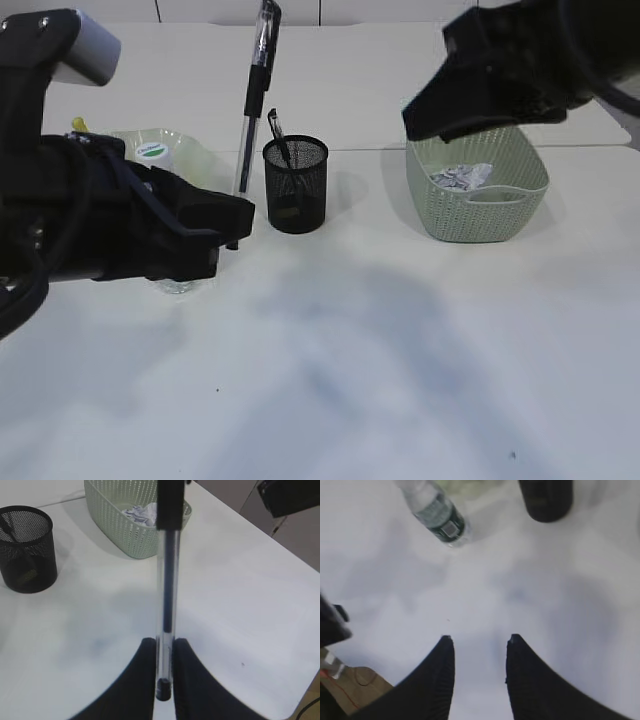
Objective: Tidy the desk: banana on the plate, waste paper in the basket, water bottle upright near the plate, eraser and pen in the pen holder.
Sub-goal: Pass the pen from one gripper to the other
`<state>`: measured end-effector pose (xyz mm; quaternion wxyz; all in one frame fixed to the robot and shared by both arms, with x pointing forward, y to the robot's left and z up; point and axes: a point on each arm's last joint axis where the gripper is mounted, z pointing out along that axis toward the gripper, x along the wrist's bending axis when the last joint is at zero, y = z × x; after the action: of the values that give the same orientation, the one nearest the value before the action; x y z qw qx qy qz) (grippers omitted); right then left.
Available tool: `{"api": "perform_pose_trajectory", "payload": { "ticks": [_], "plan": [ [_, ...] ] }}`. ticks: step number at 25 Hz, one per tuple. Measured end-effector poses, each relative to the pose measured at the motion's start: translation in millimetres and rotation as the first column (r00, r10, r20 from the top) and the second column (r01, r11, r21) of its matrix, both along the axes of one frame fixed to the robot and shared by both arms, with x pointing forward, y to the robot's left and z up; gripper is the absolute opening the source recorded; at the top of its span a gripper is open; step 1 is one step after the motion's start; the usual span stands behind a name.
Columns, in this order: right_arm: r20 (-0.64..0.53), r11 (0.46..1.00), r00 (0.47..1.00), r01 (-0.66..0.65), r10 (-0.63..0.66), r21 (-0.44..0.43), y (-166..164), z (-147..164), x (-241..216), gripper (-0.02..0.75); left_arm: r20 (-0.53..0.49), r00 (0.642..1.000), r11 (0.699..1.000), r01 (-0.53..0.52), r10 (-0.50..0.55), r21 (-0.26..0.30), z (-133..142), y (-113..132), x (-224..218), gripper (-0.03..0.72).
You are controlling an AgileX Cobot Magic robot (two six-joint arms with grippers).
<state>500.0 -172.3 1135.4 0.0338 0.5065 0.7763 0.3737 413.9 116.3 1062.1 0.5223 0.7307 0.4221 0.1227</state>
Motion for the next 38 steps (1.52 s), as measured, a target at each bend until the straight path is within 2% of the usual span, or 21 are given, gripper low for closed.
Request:
{"api": "perform_pose_trajectory", "payload": {
  "ticks": [3, 9, 14, 20, 26, 28, 32, 38],
  "plan": [
    [0.084, 0.995, 0.994, -0.071, 0.065, 0.072, 12.5, 7.4, -0.4, 0.265, 0.010, 1.000, 1.000, 0.001, -0.001, -0.010, 1.2, -0.6, 0.1, 0.031],
    [0.235, 0.975, 0.960, -0.186, 0.154, 0.122, 36.0, 17.9, -5.5, 0.265, 0.022, 1.000, 1.000, 0.001, 0.000, -0.023, 2.7, -1.1, 0.6, 0.031],
    [0.300, 0.954, 0.941, -0.221, 0.155, 0.200, 46.7, 26.1, -7.6, 0.265, 0.025, 1.000, 1.000, 0.000, 0.001, -0.028, 3.1, -1.2, 0.7, 0.031],
    [0.314, 0.926, 0.943, -0.215, 0.114, 0.311, 50.5, 34.6, -7.2, 0.265, 0.054, 0.998, 0.997, -0.006, 0.010, -0.075, 7.7, -2.4, 2.2, 0.031],
    [0.328, 0.905, 0.940, -0.216, 0.091, 0.367, 52.0, 39.8, -6.7, 0.267, 0.058, 0.998, 0.997, -0.006, 0.011, -0.081, 8.4, -2.5, 2.3, 0.031],
    [0.314, 0.898, 0.946, -0.210, 0.086, 0.386, 53.8, 38.0, -4.4, 0.294, 0.058, 0.998, 0.997, -0.006, 0.011, -0.081, 8.4, -2.5, 2.3, 0.031],
    [0.265, 0.887, 0.961, -0.187, 0.077, 0.421, 59.4, 28.4, 4.6, 0.405, 0.058, 0.998, 0.997, -0.006, 0.011, -0.081, 8.4, -2.5, 2.3, 0.031],
    [0.239, 0.865, 0.969, -0.178, 0.069, 0.469, 64.9, 22.3, 12.3, 0.438, 0.057, 0.998, 0.997, -0.007, 0.012, -0.083, 8.4, -2.5, 2.3, 0.031]
  ]
}}
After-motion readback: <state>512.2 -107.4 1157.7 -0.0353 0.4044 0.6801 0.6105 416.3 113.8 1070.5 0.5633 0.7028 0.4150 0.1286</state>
